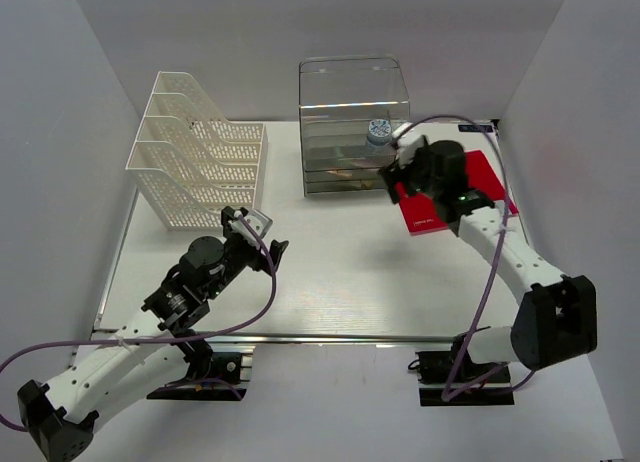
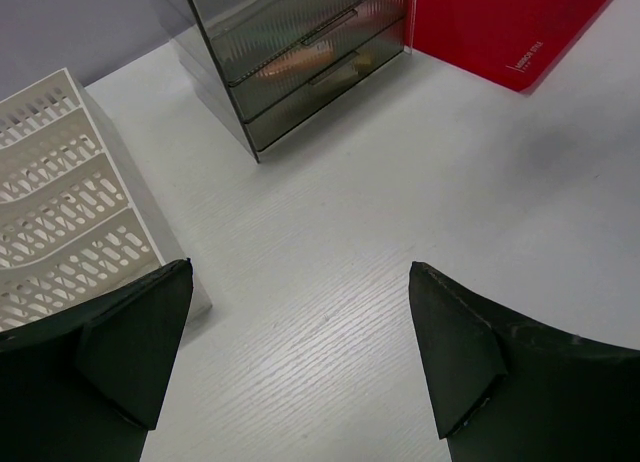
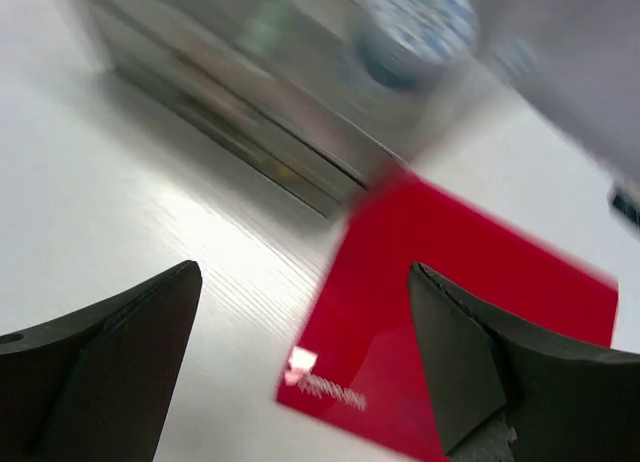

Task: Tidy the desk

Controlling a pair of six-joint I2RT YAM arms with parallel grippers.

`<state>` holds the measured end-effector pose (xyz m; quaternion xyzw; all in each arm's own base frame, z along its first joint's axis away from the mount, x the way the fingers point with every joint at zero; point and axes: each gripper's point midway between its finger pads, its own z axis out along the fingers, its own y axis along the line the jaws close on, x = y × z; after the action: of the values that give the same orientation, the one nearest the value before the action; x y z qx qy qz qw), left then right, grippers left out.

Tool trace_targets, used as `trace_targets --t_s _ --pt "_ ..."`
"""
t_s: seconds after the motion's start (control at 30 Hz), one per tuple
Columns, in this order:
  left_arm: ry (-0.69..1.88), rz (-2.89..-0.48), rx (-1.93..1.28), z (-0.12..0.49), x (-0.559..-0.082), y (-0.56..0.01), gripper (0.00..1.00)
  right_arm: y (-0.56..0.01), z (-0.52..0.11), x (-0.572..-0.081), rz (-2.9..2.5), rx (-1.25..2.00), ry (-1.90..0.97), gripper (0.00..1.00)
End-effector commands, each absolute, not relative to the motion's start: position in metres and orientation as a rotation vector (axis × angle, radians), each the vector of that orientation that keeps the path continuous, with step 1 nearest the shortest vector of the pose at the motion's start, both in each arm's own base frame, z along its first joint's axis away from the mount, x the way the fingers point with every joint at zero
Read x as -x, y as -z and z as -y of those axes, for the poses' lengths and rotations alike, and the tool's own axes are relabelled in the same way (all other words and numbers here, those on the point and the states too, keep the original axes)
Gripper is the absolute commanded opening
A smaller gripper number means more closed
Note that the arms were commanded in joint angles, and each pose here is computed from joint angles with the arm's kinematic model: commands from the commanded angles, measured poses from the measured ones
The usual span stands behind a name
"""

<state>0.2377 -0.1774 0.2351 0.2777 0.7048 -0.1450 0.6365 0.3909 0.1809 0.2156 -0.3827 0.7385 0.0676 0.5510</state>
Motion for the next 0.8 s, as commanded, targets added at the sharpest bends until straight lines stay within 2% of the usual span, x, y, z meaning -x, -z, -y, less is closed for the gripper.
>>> trace_targets --t_s 0.0,0.03,0.17,0.3,0.77 --pt "0.354 -1.61 -0.644 0.182 -0.237 -0.233 0.98 -0.2 -0.127 -0.387 -2.049 0.54 -0.288 0.89" --pt "0.353 -1.611 -0.644 0.182 -0.238 -0.233 0.98 -0.191 -0.121 -0.378 -2.12 0.501 -0.341 0.89" --pt "0.351 -1.625 -0.655 0.183 -0.238 -0.228 0.98 -0.174 -0.075 -0.364 -2.253 0.237 -0.477 0.76" --pt "0.366 -1.627 -0.67 0.187 -0.237 -0.226 0.98 -0.158 -0.04 -0.344 -2.316 -0.022 -0.615 0.71" --pt "0.431 -1.593 -0.711 0.196 -0.229 -0.234 0.98 -0.128 -0.003 -0.326 -2.387 -0.396 -0.653 0.74"
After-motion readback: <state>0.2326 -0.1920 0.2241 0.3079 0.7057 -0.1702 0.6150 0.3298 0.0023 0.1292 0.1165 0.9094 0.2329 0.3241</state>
